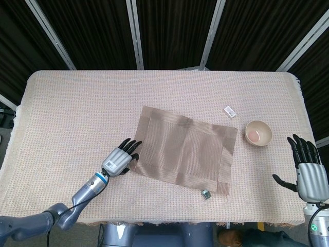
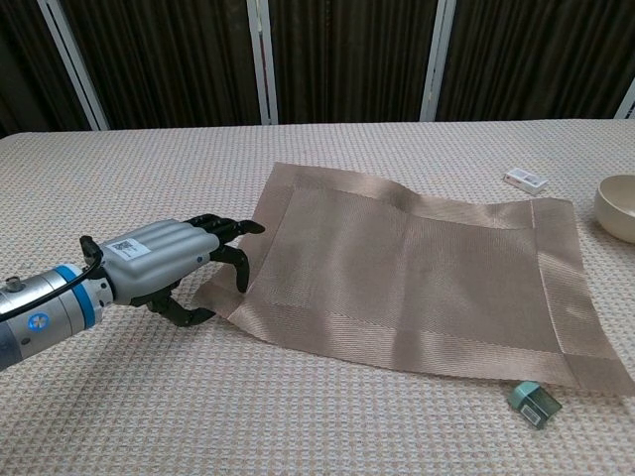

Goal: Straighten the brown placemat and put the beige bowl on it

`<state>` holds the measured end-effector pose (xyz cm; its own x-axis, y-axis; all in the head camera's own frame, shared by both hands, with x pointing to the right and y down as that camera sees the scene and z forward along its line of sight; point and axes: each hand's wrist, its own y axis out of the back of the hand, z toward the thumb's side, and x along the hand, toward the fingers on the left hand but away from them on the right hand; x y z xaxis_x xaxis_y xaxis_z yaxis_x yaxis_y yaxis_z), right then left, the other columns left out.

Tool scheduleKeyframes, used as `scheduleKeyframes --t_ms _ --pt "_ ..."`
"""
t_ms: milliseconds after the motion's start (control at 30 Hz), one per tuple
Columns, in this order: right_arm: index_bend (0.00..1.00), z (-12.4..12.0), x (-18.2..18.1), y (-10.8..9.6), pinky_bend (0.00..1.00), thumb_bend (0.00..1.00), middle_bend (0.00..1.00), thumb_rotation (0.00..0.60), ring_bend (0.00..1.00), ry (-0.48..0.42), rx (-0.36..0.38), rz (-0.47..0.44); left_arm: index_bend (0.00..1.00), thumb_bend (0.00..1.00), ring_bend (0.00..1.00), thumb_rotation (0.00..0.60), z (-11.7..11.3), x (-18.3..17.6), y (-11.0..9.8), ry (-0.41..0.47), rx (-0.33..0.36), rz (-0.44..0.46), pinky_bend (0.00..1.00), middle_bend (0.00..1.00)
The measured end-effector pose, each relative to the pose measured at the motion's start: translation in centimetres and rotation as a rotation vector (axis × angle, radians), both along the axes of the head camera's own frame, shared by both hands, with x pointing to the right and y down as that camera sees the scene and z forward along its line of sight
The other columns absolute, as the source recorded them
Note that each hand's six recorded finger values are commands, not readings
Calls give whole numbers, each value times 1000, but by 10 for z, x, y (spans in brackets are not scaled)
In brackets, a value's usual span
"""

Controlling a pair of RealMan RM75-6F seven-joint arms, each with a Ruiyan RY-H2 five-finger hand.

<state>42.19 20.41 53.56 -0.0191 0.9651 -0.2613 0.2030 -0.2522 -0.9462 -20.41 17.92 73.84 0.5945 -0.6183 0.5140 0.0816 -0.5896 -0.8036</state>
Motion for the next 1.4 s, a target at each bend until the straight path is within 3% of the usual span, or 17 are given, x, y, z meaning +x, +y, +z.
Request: scheduleKeyframes --t_ms 500,800,1100,1400 --pt "0 -5 1 -1 0 0 0 600 0 -18 9 9 635 493 0 600 -1 10 1 19 -14 -17 0 0" --pt "0 -7 1 0 0 0 0 600 0 -27 11 8 674 493 0 600 -18 13 6 66 -8 1 0 0" --pt "0 -10 -2 1 0 0 0 600 0 -31 18 -3 679 494 0 600 -51 1 23 97 -10 54 0 0" --pt "0 -14 -7 5 0 0 0 600 0 -40 26 -17 679 494 0 600 -67 -35 57 9 -50 63 0 0"
